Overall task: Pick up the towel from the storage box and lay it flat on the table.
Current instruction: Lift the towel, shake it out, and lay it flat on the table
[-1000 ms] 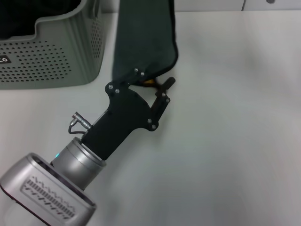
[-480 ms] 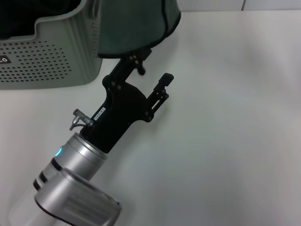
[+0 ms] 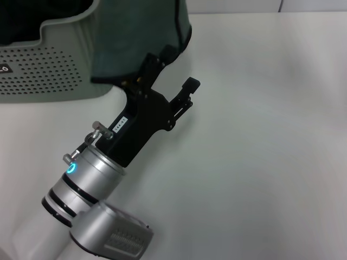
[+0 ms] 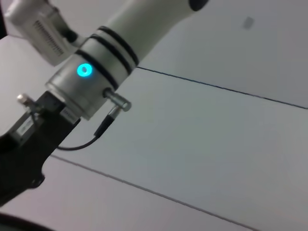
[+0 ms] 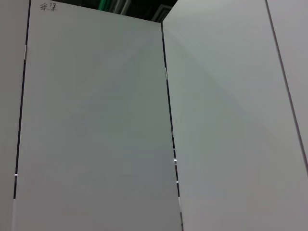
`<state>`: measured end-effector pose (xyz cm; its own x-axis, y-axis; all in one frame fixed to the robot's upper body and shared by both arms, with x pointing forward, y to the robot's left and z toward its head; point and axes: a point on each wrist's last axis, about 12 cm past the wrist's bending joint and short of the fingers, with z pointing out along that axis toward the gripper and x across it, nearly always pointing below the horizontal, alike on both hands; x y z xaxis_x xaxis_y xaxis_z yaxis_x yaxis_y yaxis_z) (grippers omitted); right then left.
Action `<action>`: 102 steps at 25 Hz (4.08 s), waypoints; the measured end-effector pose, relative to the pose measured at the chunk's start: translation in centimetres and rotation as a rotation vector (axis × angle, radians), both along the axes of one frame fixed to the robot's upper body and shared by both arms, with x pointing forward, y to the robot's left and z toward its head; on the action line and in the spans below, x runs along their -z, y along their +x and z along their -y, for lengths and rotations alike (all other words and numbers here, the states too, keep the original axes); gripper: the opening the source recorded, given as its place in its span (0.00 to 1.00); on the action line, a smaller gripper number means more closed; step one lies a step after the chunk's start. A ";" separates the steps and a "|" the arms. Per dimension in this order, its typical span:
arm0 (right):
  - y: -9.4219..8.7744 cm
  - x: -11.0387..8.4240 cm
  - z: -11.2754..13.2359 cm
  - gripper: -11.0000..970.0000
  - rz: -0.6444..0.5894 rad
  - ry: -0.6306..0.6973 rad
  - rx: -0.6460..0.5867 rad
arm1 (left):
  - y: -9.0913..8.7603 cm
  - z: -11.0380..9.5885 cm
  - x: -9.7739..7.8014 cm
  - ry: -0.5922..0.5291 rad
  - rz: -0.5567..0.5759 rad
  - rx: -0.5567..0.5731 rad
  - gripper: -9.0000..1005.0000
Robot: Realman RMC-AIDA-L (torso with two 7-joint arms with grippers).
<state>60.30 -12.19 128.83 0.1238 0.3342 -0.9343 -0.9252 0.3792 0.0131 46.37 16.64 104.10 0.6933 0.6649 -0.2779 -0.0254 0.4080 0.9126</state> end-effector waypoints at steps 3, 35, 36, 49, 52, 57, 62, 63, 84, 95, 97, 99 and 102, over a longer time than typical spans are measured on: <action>-0.1 0.3 -0.2 0.04 -0.015 0.008 -0.014 | 0.1 0.0 0.0 0.057 0.047 -0.024 0.83; 0.9 2.4 0.9 0.04 -0.127 0.109 -0.032 | -0.9 -0.1 -0.6 0.172 0.250 -0.089 0.83; 1.0 2.4 0.9 0.04 -0.129 0.113 -0.031 | -0.9 0.0 -0.6 0.172 0.250 -0.084 0.83; 0.9 2.5 0.4 0.04 -0.138 0.129 -0.067 | -0.6 0.2 -0.4 0.187 0.222 -0.072 0.83; 0.7 2.4 0.3 0.04 -0.132 0.139 -0.084 | -0.6 0.3 -0.2 0.195 0.216 -0.071 0.83; 0.4 2.3 0.1 0.04 -0.131 0.143 -0.102 | -0.5 0.3 -0.3 0.198 0.226 -0.069 0.83; 0.2 2.6 -0.2 0.04 -0.138 0.141 -0.117 | -0.1 0.4 -0.5 0.204 0.237 -0.070 0.83; 0.2 2.6 -0.3 0.04 -0.139 0.139 -0.121 | -0.1 0.4 -0.5 0.208 0.241 -0.071 0.83; -0.8 3.6 -0.6 0.04 -0.158 0.139 -0.168 | 0.3 0.1 -0.7 0.238 0.280 -0.117 0.83; -0.9 3.5 -0.3 0.04 -0.158 0.167 -0.184 | 0.4 -0.3 -0.6 0.259 0.276 -0.153 0.82; -1.0 3.5 -0.3 0.04 -0.158 0.168 -0.186 | 0.5 -0.3 -0.6 0.257 0.275 -0.158 0.82; -1.0 3.6 -0.3 0.04 -0.160 0.168 -0.186 | 0.5 -0.3 -0.6 0.255 0.277 -0.159 0.82; -1.0 3.5 -0.2 0.04 -0.160 0.171 -0.188 | 0.5 -0.3 -0.6 0.256 0.277 -0.159 0.82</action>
<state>59.34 -11.96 125.33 -0.0990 0.4919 -0.8650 -0.9600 0.1816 0.2131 46.86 16.97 104.71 0.6018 0.7931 0.0936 -0.3289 0.1394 0.9340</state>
